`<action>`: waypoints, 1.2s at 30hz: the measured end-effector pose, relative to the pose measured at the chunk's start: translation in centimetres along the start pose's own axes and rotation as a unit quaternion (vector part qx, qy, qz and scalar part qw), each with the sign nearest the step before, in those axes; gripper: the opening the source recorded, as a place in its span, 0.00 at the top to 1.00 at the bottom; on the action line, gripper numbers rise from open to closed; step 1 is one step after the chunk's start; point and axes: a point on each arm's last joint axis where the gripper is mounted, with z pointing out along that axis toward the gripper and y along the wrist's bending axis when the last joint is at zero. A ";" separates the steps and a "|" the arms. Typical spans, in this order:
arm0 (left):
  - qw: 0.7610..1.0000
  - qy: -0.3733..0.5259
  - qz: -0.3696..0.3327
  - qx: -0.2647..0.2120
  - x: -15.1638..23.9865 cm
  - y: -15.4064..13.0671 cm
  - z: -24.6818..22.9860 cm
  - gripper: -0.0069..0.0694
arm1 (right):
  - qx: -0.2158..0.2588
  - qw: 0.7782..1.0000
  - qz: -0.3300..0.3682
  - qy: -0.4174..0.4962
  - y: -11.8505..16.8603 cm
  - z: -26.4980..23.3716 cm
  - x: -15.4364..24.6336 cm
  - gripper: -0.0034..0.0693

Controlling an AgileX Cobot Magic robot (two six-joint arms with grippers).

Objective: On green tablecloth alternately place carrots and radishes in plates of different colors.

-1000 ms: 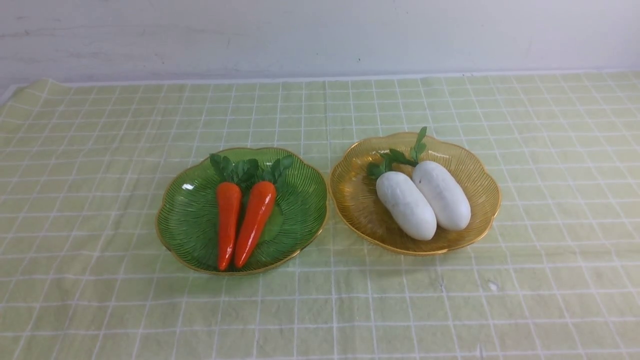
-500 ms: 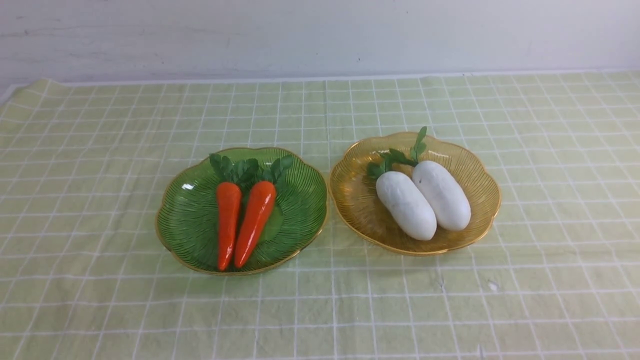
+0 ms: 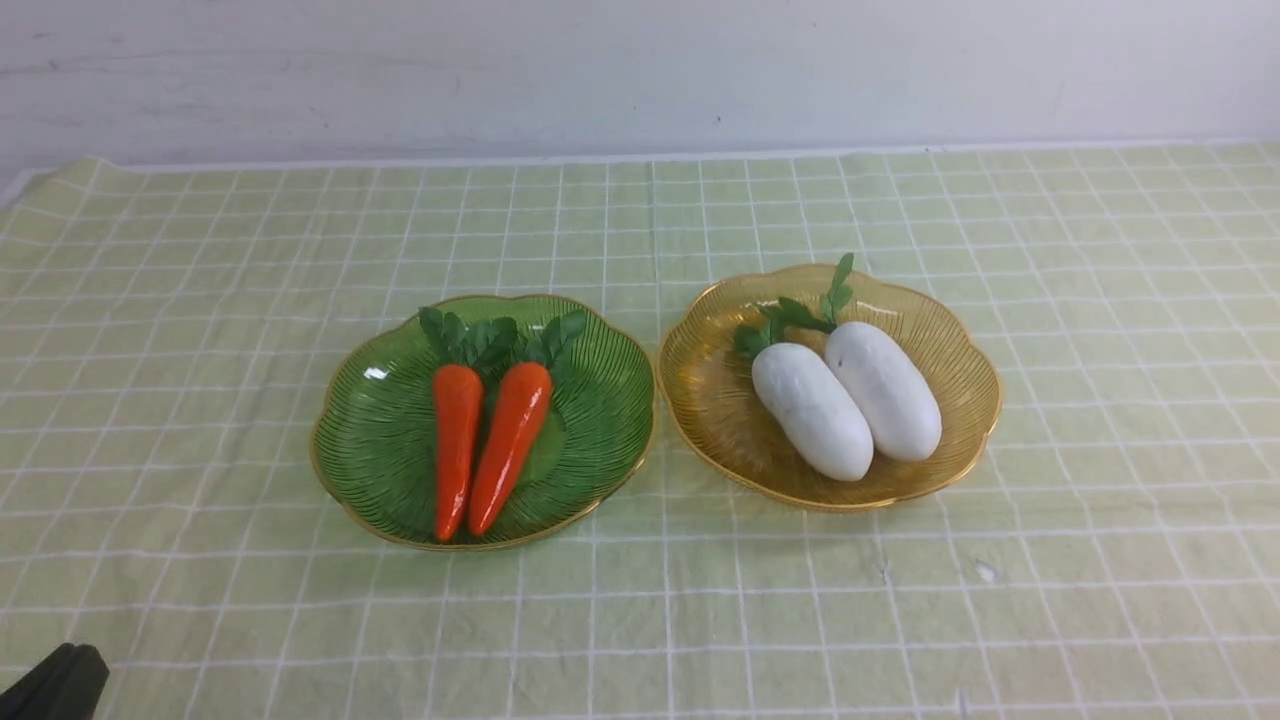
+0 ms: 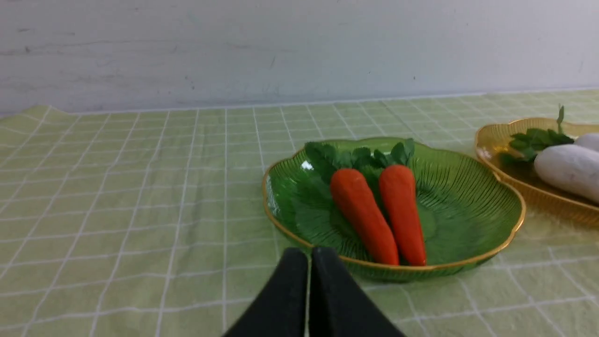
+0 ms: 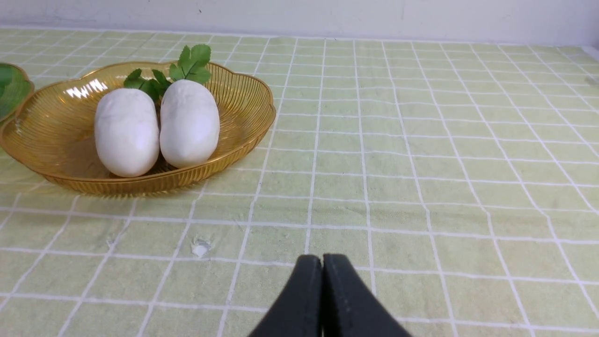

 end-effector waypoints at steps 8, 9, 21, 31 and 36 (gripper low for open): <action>0.995 0.095 0.000 -0.043 1.7 0.6 -0.2 0.92 | 0.000 1.000 0.000 0.000 0.0 0.0 0.0 0.97; 0.993 0.104 -0.001 -0.052 1.9 0.7 -0.2 0.92 | 0.000 1.000 0.000 0.000 0.0 0.0 0.0 0.97; 0.992 0.110 -0.004 -0.060 2.0 0.8 -0.3 0.92 | 0.000 1.000 -0.001 0.000 0.0 0.0 0.0 0.97; 0.992 0.110 -0.004 -0.059 2.0 0.8 -0.3 0.92 | 0.000 1.000 -0.001 0.000 0.0 0.0 0.0 0.97; 0.992 0.110 -0.004 -0.058 2.0 0.8 -0.3 0.92 | 0.000 1.000 -0.001 0.000 0.0 0.0 0.0 0.97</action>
